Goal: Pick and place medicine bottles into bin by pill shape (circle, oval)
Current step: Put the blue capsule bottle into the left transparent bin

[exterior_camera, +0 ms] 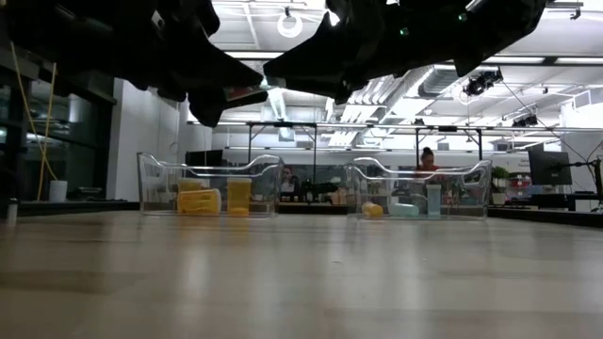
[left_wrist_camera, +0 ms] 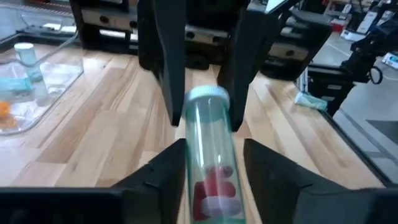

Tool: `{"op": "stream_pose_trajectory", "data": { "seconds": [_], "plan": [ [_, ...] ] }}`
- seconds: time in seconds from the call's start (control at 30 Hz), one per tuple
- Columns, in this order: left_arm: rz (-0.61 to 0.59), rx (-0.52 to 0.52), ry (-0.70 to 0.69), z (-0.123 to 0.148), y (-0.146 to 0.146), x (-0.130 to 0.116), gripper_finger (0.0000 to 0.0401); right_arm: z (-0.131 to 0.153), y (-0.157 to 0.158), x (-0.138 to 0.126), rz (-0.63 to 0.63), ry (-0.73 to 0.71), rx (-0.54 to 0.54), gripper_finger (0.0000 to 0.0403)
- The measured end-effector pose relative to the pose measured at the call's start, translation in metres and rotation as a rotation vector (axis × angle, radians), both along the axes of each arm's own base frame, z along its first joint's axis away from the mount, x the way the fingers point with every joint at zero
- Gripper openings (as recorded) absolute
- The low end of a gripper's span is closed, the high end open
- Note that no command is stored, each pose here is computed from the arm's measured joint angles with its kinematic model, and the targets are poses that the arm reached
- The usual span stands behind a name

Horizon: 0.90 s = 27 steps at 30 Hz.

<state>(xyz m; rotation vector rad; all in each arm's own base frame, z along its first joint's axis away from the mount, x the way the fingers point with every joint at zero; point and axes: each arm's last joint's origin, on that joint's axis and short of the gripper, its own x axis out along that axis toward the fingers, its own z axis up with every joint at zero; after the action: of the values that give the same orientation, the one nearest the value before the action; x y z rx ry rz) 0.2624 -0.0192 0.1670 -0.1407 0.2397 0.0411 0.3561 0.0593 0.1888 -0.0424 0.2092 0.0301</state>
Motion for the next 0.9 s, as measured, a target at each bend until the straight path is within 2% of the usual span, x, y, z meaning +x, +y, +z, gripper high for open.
{"op": "stream_pose_trajectory", "data": {
  "seconds": [0.17, 0.3, 0.4, 0.6, 0.9],
  "plan": [
    [0.019, 0.006, 0.018, -0.0017, 0.0007, -0.0005, 0.0097, -0.0001, -0.0005, 0.0000, -0.016, 0.000, -0.004, 0.0094],
    [0.041, 0.012, 0.020, -0.0019, 0.0013, -0.0005, 0.0075, -0.0001, -0.0007, 0.0000, -0.020, 0.000, -0.006, 0.0094],
    [0.041, 0.012, 0.020, -0.0019, 0.0013, -0.0005, 0.0076, -0.0001, -0.0007, 0.0000, -0.020, 0.000, -0.006, 0.0096],
    [0.050, 0.014, 0.016, -0.0015, 0.0015, -0.0005, 0.0102, -0.0002, -0.0007, 0.0001, -0.026, 0.000, 0.023, 0.0119],
    [0.085, 0.008, 0.019, -0.0012, 0.0025, -0.0011, 0.0096, 0.0050, -0.0030, 0.0009, -0.117, -0.058, 0.021, 0.0203]
  ]
}}
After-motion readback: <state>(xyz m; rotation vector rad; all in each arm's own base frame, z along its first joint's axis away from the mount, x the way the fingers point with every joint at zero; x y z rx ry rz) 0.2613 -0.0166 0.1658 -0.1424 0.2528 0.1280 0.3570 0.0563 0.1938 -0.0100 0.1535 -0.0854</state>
